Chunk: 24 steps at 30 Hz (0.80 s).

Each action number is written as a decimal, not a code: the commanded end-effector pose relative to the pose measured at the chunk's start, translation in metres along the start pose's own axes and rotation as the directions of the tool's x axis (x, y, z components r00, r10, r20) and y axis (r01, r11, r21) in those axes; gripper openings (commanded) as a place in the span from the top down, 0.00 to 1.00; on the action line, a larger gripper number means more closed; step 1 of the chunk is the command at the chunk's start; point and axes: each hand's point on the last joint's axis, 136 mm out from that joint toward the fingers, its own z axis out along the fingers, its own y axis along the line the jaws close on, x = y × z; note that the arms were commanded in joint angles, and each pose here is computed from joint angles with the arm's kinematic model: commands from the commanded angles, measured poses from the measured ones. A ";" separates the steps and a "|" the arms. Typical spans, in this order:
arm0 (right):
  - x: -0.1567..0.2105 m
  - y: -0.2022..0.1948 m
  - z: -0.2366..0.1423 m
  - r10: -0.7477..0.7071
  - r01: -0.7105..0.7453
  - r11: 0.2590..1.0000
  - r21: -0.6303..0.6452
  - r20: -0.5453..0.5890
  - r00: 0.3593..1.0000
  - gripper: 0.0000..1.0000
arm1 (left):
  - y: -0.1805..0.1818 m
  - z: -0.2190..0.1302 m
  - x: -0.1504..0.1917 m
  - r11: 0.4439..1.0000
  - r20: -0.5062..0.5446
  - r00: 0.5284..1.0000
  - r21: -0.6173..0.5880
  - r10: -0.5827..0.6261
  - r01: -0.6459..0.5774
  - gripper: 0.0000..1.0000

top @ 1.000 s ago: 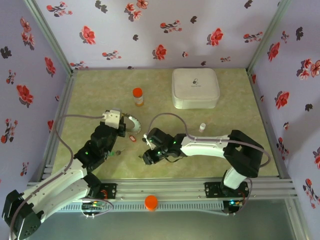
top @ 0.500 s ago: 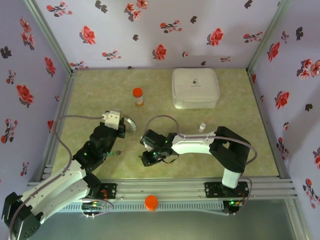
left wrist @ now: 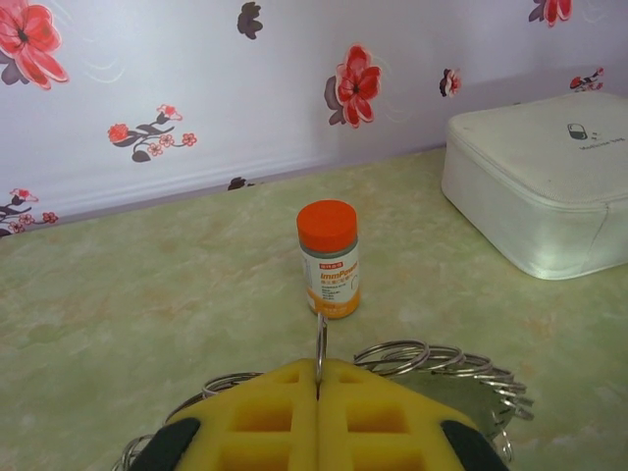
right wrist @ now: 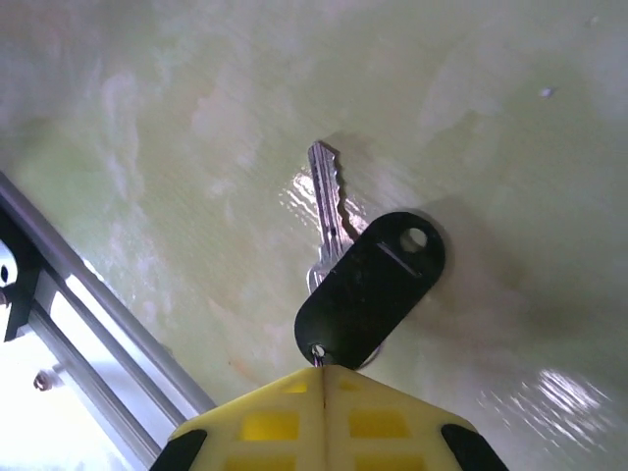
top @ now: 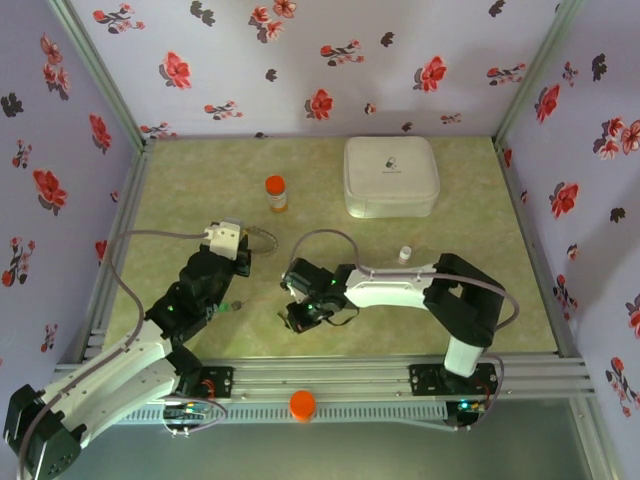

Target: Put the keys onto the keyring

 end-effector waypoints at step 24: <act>-0.008 -0.097 -0.050 0.028 -0.019 0.980 0.199 -0.042 0.999 1.00 | -0.041 0.012 0.004 0.975 -0.081 0.991 0.203 0.109 -0.091 1.00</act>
